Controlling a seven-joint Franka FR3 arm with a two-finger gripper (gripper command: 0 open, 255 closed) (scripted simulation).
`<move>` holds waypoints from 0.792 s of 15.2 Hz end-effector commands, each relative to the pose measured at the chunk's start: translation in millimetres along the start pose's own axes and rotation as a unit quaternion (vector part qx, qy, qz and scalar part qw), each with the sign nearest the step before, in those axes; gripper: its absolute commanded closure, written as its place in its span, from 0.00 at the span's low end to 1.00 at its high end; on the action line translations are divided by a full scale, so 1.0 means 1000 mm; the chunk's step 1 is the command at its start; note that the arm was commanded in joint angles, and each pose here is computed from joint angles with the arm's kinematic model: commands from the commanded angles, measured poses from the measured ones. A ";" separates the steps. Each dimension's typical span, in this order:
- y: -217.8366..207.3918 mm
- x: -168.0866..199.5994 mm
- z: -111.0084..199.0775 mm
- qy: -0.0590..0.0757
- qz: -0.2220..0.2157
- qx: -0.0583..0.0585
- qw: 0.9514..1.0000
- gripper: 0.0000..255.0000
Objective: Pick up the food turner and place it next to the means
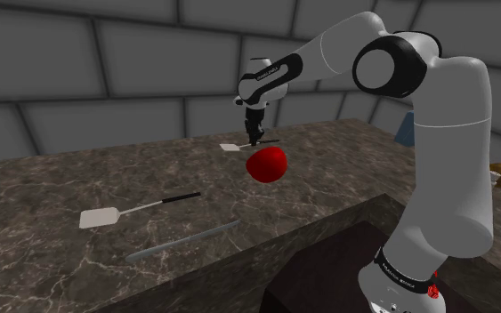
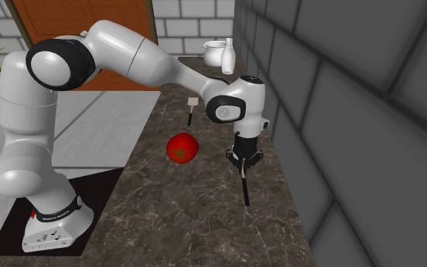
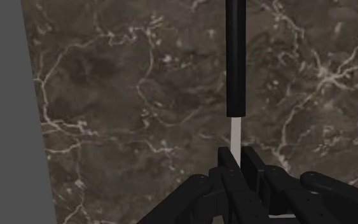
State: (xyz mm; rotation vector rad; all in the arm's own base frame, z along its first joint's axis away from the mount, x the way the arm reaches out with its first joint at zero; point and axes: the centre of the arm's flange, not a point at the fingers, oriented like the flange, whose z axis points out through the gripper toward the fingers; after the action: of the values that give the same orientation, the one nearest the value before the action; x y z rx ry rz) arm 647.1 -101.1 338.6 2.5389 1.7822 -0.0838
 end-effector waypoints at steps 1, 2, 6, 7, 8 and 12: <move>0.000 0.000 0.000 0.000 0.000 0.000 1.000 1.00; 0.000 0.000 0.000 0.000 0.000 0.000 1.000 1.00; 0.000 -0.001 -0.016 0.000 0.000 0.000 1.000 1.00; 0.000 -0.001 -0.021 0.000 0.000 0.000 1.000 1.00; 0.000 -0.002 -0.026 0.000 0.000 0.000 1.000 1.00; 0.000 -0.003 -0.047 0.000 0.000 0.000 1.000 1.00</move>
State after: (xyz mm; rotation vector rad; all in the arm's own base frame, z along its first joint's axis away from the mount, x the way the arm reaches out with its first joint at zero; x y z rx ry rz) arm 646.4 -101.1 381.7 2.5387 1.7822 -0.0834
